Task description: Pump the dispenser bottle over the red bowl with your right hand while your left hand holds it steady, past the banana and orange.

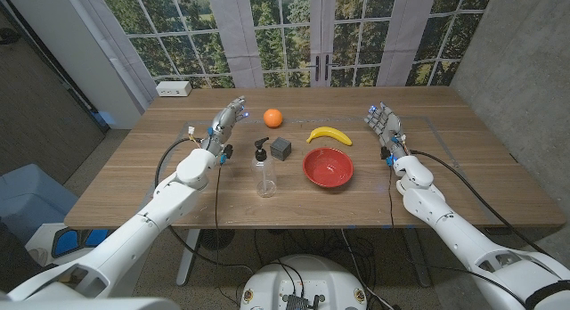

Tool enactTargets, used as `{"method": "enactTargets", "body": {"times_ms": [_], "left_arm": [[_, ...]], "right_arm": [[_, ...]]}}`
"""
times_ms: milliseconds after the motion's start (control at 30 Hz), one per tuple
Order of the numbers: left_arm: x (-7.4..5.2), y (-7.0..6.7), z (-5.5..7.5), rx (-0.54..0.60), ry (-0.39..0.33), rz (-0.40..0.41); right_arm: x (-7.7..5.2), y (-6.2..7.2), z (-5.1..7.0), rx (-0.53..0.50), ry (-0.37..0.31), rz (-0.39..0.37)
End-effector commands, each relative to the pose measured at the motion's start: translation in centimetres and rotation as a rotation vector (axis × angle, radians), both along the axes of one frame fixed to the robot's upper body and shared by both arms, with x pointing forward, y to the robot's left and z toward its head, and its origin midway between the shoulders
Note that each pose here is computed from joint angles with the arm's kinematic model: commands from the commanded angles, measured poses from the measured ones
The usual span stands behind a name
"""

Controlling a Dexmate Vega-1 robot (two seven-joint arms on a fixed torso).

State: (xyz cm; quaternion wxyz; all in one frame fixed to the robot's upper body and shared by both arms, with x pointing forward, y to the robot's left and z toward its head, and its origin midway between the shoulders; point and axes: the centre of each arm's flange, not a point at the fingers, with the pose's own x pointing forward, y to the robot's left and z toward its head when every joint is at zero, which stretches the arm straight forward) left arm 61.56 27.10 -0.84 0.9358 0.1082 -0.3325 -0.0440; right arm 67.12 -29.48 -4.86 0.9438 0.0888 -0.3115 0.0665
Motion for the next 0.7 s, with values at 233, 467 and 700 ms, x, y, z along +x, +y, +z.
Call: {"method": "enactTargets", "body": {"times_ms": [233, 467, 700], "left_arm": [[-2.3, -0.4, -0.4, 0.08, -0.035, 0.057], [-3.0, -0.2, -0.7, 0.094, -0.033, 0.065], [-3.8, 0.2, -1.3, 0.126, -0.018, 0.081]], "right_arm": [[0.2, 0.6, 0.2, -0.003, -0.009, -0.006], [0.4, 0.9, 0.3, -0.001, -0.01, -0.008], [0.2, 1.2, 0.6, -0.01, -0.011, -0.019]]}}
